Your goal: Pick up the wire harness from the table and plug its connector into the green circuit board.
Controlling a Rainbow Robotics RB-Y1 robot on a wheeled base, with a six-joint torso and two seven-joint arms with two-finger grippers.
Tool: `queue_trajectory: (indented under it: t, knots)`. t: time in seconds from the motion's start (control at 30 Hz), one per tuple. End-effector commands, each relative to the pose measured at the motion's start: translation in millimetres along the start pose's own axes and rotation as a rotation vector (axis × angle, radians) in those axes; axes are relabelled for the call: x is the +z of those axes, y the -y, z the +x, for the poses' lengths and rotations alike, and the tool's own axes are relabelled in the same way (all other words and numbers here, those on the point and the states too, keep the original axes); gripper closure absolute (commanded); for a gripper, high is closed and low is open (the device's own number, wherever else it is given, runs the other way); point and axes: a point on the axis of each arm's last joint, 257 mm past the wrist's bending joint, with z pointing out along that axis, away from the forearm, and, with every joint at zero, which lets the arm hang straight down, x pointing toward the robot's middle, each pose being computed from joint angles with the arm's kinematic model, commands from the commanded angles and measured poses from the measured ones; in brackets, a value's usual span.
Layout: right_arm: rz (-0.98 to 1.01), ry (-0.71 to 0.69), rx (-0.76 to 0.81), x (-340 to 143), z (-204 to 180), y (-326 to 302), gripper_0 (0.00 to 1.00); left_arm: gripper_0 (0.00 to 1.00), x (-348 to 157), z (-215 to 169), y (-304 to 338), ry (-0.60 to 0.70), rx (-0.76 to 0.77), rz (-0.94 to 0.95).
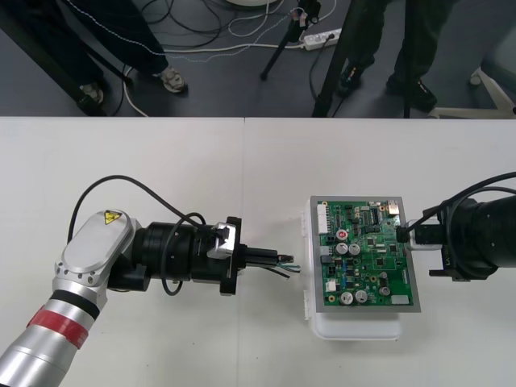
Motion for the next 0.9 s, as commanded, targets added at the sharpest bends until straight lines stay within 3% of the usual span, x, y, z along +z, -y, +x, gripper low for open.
queue_trajectory:
  t: [0.03,0.9]
  knots:
    - [0.021,0.028,-0.04,3.1,-18.3,7.8,0.0,1.0,25.2,-16.3,-11.0,0.026,0.0,-0.001]
    - [-0.006,0.076,-0.055,18.9,-41.3,-4.4,0.0,1.0,39.2,-28.3,-17.9,0.036,0.039,0.017]
